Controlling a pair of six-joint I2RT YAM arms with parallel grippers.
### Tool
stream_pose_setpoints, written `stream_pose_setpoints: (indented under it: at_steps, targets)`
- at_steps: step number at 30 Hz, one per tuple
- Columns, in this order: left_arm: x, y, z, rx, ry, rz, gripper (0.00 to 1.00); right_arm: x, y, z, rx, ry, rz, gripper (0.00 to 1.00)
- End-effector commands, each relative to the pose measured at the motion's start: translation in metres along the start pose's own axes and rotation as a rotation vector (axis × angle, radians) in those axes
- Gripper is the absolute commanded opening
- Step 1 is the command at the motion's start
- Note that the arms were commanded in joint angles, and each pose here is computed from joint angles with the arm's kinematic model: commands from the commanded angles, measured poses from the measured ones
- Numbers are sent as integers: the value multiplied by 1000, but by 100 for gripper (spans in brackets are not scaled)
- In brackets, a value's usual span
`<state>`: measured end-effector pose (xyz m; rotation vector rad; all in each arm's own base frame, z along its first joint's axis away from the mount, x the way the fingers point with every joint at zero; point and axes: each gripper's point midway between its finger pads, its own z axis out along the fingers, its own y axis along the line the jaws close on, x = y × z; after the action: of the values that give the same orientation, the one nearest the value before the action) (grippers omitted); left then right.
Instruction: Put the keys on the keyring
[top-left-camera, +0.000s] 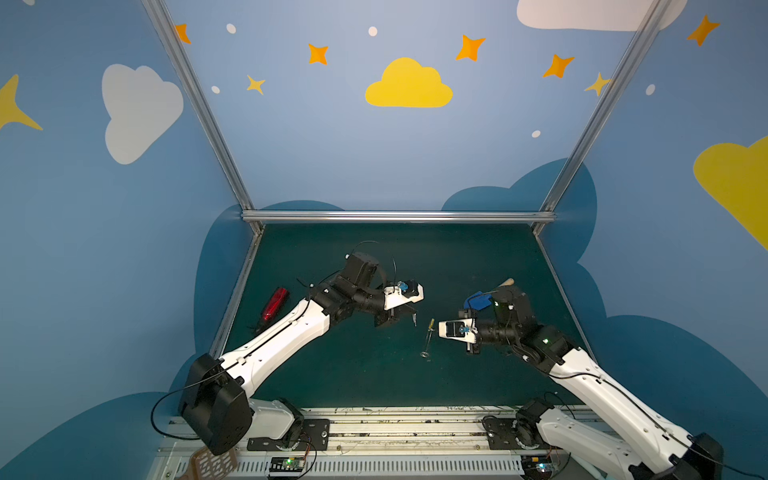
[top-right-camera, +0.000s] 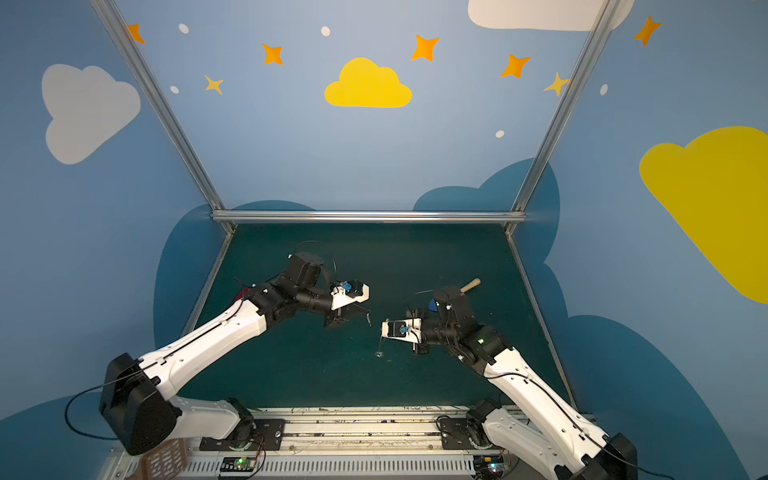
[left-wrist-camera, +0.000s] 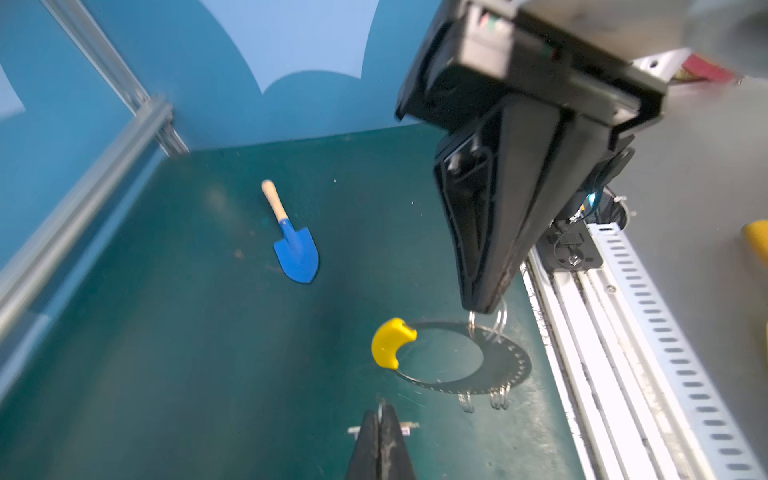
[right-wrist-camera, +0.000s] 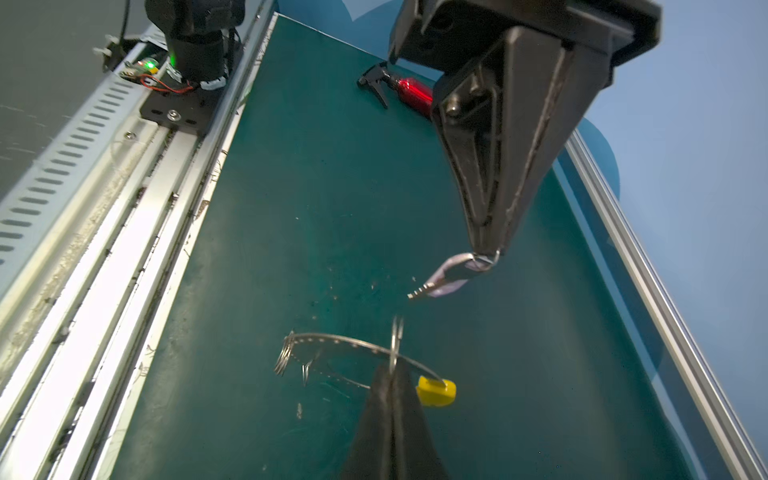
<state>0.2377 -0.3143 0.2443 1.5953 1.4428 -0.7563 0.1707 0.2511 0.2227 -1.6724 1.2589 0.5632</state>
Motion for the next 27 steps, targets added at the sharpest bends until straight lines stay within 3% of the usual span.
stream_pose_setpoints:
  at_steps: [1, 12, 27]
  targets:
    - [-16, -7, -5, -12, -39, 169, 3, -19, 2, -1, -47, -83, 11, 0]
    - [-26, -26, -12, -41, -41, 373, 3, -38, 5, -2, -116, -160, 17, 0]
    - [-40, -48, -15, 9, -78, 454, 3, -45, 7, -4, -141, -186, 25, 0]
